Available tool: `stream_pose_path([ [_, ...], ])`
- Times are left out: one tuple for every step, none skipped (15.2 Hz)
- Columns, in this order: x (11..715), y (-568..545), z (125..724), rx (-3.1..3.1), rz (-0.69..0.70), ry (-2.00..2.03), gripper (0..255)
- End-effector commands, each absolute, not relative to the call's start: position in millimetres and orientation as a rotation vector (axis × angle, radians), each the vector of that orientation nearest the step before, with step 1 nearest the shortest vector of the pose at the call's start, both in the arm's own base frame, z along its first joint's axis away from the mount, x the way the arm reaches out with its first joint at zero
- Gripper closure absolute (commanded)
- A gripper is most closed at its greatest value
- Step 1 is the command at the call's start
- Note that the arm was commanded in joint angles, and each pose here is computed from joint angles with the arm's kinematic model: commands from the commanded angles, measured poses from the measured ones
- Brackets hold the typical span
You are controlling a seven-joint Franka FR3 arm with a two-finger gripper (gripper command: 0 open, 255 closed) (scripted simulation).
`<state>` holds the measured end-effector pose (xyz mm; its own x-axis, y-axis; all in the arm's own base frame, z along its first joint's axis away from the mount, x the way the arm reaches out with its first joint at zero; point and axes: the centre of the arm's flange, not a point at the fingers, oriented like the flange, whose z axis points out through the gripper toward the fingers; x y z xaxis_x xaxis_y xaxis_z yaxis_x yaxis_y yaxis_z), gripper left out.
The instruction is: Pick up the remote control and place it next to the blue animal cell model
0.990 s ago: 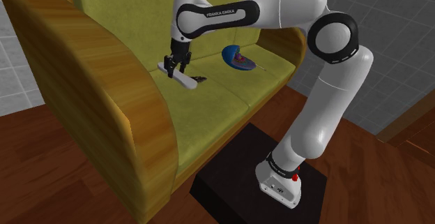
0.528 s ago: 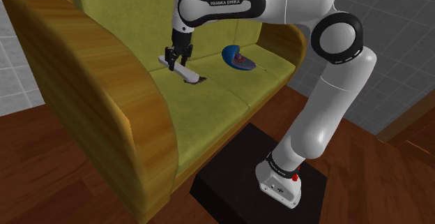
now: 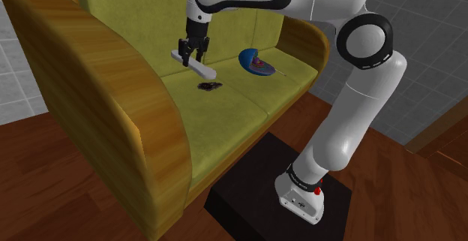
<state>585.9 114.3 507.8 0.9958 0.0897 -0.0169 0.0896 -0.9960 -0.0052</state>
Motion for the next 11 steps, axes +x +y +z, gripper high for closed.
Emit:
stream_pose_path([
  [586,114,518,-3.134,0.027,-0.140,255],
  [586,114,524,-3.134,0.027,-0.140,255],
  [586,114,529,-3.134,0.027,-0.140,255],
  [586,114,534,-3.134,0.027,-0.140,255],
  [586,114,539,-3.134,0.027,-0.140,255],
  [586,114,545,-3.134,0.027,-0.140,255],
  [586,114,550,-3.134,0.027,-0.140,255],
  [586,114,555,-3.134,0.027,-0.140,255],
  [586,114,556,-3.134,0.027,-0.140,255],
  [583,101,556,-3.134,0.027,-0.140,255],
  [579,89,556,-3.134,0.027,-0.140,255],
])
